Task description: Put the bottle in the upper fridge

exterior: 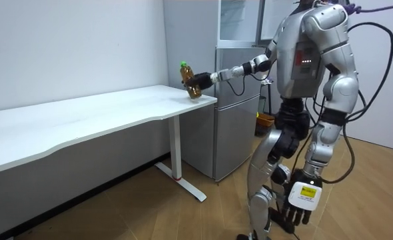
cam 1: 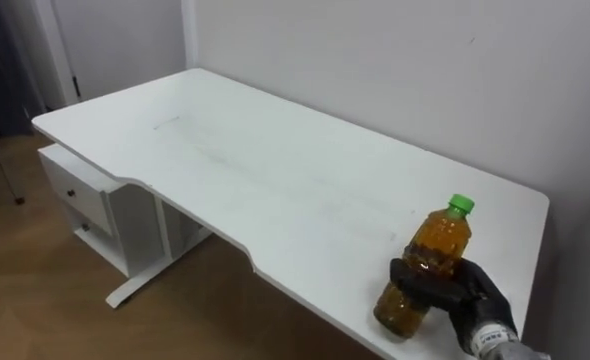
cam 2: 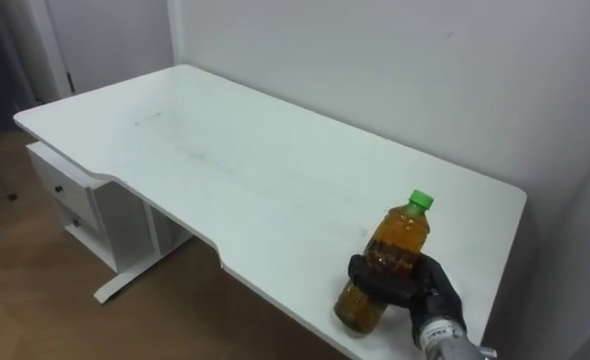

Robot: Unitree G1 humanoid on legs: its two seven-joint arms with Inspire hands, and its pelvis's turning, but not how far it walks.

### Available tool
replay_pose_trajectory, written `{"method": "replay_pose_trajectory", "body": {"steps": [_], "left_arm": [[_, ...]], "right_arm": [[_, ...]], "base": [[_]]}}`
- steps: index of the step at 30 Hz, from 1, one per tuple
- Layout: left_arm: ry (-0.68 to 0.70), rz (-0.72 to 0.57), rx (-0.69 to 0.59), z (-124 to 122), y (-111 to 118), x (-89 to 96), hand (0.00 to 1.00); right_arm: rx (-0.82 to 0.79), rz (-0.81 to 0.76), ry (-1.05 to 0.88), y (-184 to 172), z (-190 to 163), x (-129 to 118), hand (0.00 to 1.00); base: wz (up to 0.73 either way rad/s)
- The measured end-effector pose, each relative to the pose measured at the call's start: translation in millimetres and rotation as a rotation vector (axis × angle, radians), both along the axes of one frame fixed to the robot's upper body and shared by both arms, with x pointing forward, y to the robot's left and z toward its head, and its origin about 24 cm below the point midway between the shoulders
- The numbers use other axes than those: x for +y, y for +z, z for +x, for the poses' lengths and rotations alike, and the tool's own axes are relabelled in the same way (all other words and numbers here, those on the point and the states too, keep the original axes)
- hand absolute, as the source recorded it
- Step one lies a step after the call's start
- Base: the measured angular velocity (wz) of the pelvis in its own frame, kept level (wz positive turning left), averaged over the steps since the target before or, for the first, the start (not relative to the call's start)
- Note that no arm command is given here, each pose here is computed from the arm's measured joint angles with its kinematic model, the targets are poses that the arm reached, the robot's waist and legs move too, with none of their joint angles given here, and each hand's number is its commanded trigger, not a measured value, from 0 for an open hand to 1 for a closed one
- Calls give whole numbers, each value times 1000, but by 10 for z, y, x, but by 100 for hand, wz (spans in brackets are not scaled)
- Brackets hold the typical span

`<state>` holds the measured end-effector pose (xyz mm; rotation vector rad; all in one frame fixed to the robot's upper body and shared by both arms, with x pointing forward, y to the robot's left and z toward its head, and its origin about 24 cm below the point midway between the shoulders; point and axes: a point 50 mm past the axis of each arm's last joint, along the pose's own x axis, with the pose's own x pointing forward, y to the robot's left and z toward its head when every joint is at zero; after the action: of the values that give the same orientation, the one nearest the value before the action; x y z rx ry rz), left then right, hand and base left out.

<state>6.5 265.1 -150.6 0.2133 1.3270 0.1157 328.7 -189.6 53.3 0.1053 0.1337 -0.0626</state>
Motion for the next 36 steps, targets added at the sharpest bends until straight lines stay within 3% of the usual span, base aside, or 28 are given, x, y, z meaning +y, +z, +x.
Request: {"method": "replay_pose_trajectory", "body": {"steps": [10,21,36], "left_arm": [[63,9,24,-127,-11,45,0],[62,2,40,-187,-19,19,0],[107,-4,50,-253,-37,-21,0]], "right_arm": [[-212,5,194,421,-176,185,100],[-507,-39,200,1144,-329,48,100],[-692,-114,179,1581,-514,-78,100]], "base": [[-24],[-10],[-3]]}}
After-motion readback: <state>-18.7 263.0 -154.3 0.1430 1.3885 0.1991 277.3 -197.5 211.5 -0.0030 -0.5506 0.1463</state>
